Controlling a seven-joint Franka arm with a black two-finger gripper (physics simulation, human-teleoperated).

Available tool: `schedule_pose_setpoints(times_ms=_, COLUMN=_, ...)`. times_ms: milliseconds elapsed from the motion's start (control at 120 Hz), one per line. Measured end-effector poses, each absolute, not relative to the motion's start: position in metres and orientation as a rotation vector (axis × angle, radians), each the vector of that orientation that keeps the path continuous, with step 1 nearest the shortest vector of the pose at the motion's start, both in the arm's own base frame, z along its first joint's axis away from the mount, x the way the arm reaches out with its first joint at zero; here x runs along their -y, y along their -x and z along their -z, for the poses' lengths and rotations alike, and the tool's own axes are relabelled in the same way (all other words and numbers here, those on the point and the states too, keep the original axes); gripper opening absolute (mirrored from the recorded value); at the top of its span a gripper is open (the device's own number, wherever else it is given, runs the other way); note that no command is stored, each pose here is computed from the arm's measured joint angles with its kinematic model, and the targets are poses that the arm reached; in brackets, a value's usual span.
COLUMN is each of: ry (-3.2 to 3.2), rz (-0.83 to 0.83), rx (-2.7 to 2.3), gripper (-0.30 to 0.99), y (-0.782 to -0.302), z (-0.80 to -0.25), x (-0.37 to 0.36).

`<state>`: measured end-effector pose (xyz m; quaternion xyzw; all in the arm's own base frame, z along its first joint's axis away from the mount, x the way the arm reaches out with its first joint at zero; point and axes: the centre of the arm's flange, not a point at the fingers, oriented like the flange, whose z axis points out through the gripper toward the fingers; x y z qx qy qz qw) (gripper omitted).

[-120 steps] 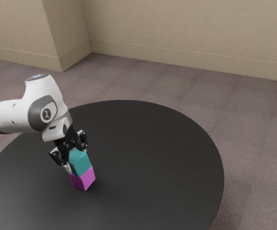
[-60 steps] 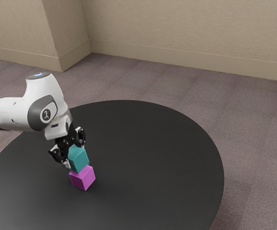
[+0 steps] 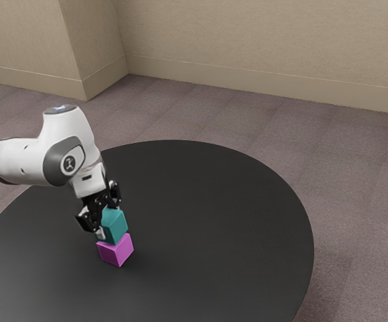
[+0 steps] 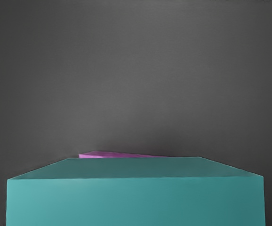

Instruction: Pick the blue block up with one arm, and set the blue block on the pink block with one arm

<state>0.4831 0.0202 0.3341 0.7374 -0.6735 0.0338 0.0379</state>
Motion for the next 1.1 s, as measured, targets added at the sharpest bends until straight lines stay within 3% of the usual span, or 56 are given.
schedule_pose_setpoints(times_ms=1100, ry=-2.167, rz=-0.114, rx=2.186, gripper=0.39, y=-0.4851, z=-0.3309, x=-0.0135)
